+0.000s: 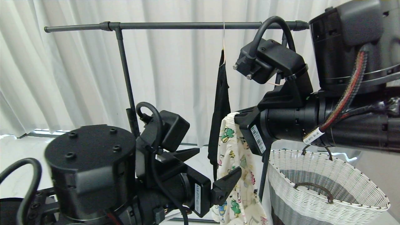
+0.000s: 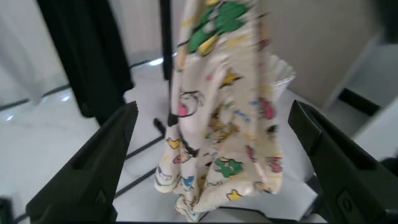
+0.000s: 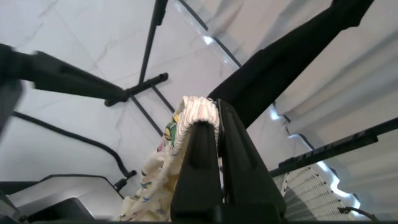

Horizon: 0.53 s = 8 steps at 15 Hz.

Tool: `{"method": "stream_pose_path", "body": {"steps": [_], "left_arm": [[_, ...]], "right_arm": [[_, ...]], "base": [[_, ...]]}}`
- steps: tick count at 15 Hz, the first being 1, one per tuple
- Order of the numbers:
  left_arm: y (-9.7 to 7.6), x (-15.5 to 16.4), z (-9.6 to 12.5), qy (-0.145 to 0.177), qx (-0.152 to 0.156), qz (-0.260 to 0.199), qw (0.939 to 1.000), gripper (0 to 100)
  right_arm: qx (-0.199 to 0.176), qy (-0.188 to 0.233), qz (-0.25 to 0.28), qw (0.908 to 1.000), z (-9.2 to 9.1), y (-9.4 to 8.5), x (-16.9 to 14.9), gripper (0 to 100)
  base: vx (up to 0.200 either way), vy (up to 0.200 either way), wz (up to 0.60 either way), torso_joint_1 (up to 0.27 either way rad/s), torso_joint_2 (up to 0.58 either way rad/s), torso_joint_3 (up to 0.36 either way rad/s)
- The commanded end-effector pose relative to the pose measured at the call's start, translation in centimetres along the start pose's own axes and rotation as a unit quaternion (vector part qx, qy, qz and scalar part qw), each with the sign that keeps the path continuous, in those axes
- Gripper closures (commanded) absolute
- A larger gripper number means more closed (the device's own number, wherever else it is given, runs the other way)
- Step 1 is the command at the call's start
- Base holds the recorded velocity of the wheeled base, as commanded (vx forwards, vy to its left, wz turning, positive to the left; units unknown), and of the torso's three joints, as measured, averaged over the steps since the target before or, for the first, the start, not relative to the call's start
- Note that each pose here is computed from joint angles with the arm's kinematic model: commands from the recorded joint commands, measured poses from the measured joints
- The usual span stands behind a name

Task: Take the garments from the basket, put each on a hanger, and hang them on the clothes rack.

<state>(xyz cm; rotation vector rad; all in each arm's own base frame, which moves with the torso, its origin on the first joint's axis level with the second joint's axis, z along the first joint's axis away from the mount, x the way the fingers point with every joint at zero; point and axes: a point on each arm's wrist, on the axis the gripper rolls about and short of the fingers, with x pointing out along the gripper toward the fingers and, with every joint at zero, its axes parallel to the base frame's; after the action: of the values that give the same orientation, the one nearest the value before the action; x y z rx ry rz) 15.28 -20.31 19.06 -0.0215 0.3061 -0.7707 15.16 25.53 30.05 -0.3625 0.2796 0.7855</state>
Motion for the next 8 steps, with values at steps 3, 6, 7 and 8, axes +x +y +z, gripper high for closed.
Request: {"method": "stream_pose_path", "body": {"steps": [3,6,7,8], "left_arm": [[0.7,2.8,-2.2,0.051,0.003,0.023,0.9984,0],[1.2,3.7,-3.6,0.079,0.007,0.044,0.9959,0],[1.6,3.7,-4.3,0.088,0.012,0.073,0.9934,0],[1.9,3.4,-5.3,0.1,0.019,0.111,0.9886,0]], "right_arm": [[-0.001,-0.006,0.006,1.0,0.2,0.3,-0.4,100],[-0.002,-0.007,0.007,0.9999,0.3,0.3,-0.5,100],[-0.001,-0.009,0.007,0.9999,0.3,0.3,-0.6,100],[0.0,-0.012,0.006,0.9999,0.4,0.1,-0.9,100]], "base": [[0.0,0.0,0.0,0.0,0.0,0.0],[0.0,0.0,0.0,0.0,0.0,0.0],[0.0,0.0,0.0,0.0,0.0,0.0],[0.0,0.0,0.0,0.0,0.0,0.0]]}}
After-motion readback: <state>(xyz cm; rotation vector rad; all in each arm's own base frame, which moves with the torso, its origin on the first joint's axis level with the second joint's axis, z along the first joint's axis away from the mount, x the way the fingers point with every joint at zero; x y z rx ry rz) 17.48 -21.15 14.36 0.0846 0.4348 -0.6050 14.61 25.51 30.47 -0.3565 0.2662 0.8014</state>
